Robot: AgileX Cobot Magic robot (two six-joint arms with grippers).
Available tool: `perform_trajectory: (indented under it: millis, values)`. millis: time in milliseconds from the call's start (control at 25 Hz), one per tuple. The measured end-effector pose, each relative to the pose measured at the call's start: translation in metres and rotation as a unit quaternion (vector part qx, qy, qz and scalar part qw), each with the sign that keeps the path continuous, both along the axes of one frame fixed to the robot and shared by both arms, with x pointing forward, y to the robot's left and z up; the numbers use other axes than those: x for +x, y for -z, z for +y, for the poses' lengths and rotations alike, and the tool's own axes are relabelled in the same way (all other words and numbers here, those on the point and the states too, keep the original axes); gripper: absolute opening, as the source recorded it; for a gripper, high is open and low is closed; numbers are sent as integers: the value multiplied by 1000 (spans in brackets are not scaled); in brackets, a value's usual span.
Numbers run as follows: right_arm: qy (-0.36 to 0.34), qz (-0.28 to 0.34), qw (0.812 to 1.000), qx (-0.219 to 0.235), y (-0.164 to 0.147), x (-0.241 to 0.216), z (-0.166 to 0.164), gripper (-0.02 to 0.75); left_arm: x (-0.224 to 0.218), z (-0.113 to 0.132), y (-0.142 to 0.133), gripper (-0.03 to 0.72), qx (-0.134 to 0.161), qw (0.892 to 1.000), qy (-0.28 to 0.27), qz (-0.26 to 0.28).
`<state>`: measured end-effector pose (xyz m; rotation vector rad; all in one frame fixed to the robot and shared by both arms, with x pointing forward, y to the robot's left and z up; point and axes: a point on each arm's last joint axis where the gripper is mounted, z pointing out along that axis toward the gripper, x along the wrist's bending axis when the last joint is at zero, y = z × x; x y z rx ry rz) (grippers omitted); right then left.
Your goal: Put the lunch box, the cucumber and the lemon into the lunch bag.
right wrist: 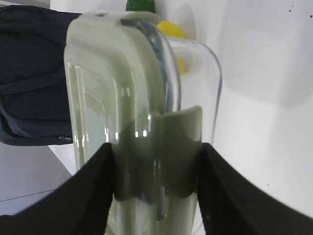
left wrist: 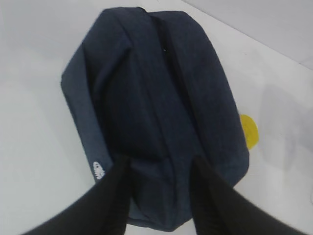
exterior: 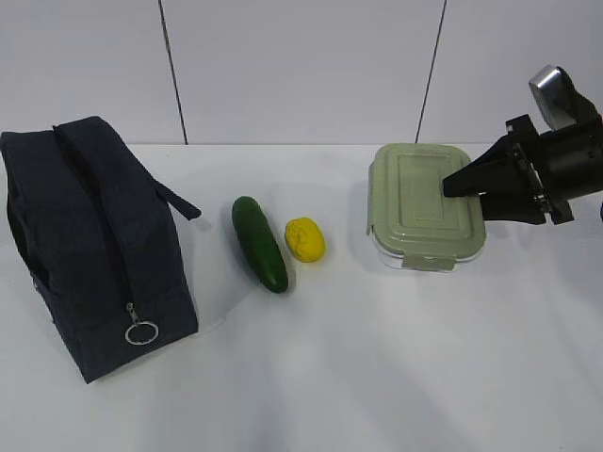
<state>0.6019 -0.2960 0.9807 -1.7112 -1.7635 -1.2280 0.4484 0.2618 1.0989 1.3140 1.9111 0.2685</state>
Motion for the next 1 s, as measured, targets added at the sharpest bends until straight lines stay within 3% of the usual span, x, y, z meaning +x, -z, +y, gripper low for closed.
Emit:
perform_trajectory:
  millis: [160,360,760,1000]
  values:
    - [0,0,1000,0,0,0,0,380,18,-9,4,425,-41,999,16,12]
    - [0,0,1000,0,0,0,0,380,36,-13,21,456,-52,998,12,44]
    - [3,-1,1000,4,-1,0,0,380,61,-15,52,400,-57,995,-6,83]
    - [3,-1,1000,4,-1,0,0,380,70,-4,65,335,-57,992,-29,105]
